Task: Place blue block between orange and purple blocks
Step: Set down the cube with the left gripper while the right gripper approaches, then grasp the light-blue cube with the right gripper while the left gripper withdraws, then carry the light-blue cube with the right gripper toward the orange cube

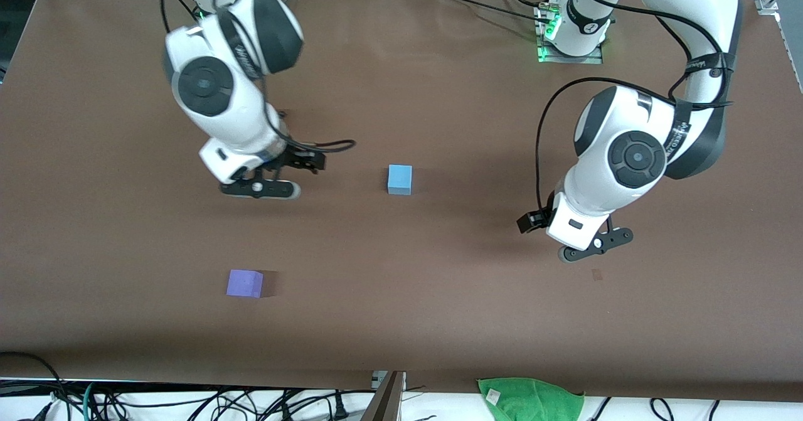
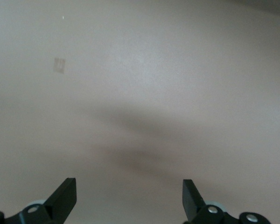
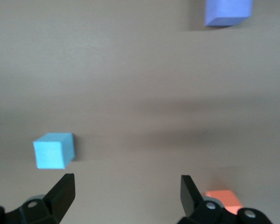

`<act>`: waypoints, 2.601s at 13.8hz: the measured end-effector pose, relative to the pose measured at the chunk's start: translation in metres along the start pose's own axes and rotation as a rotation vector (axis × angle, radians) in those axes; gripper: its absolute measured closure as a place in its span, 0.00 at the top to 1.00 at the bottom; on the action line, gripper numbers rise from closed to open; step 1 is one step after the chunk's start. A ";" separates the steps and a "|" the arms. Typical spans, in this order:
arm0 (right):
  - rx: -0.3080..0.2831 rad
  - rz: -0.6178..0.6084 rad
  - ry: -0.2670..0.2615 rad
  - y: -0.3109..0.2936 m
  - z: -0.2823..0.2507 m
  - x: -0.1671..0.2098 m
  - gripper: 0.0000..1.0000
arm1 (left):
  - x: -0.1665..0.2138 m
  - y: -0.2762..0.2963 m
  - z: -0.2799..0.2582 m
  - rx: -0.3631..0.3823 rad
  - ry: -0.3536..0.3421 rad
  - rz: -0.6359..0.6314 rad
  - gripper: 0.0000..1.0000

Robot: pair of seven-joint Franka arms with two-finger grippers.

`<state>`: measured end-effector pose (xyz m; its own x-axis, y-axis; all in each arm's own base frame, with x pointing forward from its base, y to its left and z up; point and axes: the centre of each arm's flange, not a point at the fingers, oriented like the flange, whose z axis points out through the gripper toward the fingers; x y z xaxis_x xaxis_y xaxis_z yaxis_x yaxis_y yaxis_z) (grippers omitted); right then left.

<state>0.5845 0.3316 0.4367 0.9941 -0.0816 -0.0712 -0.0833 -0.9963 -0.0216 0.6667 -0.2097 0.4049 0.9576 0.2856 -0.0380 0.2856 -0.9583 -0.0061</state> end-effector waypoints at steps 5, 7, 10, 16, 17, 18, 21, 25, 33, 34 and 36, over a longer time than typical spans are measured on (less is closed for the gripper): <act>0.057 0.091 0.073 -0.085 0.075 -0.020 1.00 | 0.006 -0.010 -0.002 -0.004 0.001 0.097 1.00; 0.079 0.098 0.094 -0.114 0.106 -0.031 1.00 | 0.006 -0.011 -0.002 -0.001 -0.004 0.183 1.00; 0.088 0.096 0.103 -0.137 0.144 -0.043 1.00 | 0.010 -0.020 -0.021 -0.002 0.005 0.231 1.00; 0.094 0.089 0.122 -0.150 0.178 -0.049 1.00 | 0.027 -0.070 -0.082 0.009 -0.015 0.168 1.00; 0.095 0.090 0.129 -0.153 0.184 -0.052 1.00 | 0.031 -0.085 -0.093 0.007 -0.014 0.147 1.00; 0.091 0.088 0.133 -0.157 0.190 -0.055 1.00 | 0.035 -0.101 -0.107 -0.002 -0.006 0.124 1.00; 0.080 0.078 0.129 -0.163 0.206 -0.062 1.00 | 0.035 -0.156 -0.152 -0.014 0.009 0.053 1.00; 0.075 0.064 0.140 -0.165 0.219 -0.064 1.00 | 0.028 -0.200 -0.178 -0.014 -0.017 -0.005 1.00; 0.048 0.031 0.142 -0.171 0.253 -0.073 0.90 | -0.042 -0.182 -0.158 -0.067 -0.170 0.067 1.00; 0.046 0.029 0.141 -0.171 0.255 -0.074 0.80 | -0.057 -0.168 -0.154 -0.056 -0.183 0.093 1.00; 0.047 0.029 0.143 -0.172 0.254 -0.074 0.59 | -0.072 -0.158 -0.162 -0.056 -0.161 0.112 1.00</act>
<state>0.5075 0.5157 0.1923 0.9907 -0.1164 0.0700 -0.1116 -0.9914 -0.0686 0.5588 -0.0781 0.5701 0.9663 0.1685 -0.1947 0.1836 -0.9810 0.0621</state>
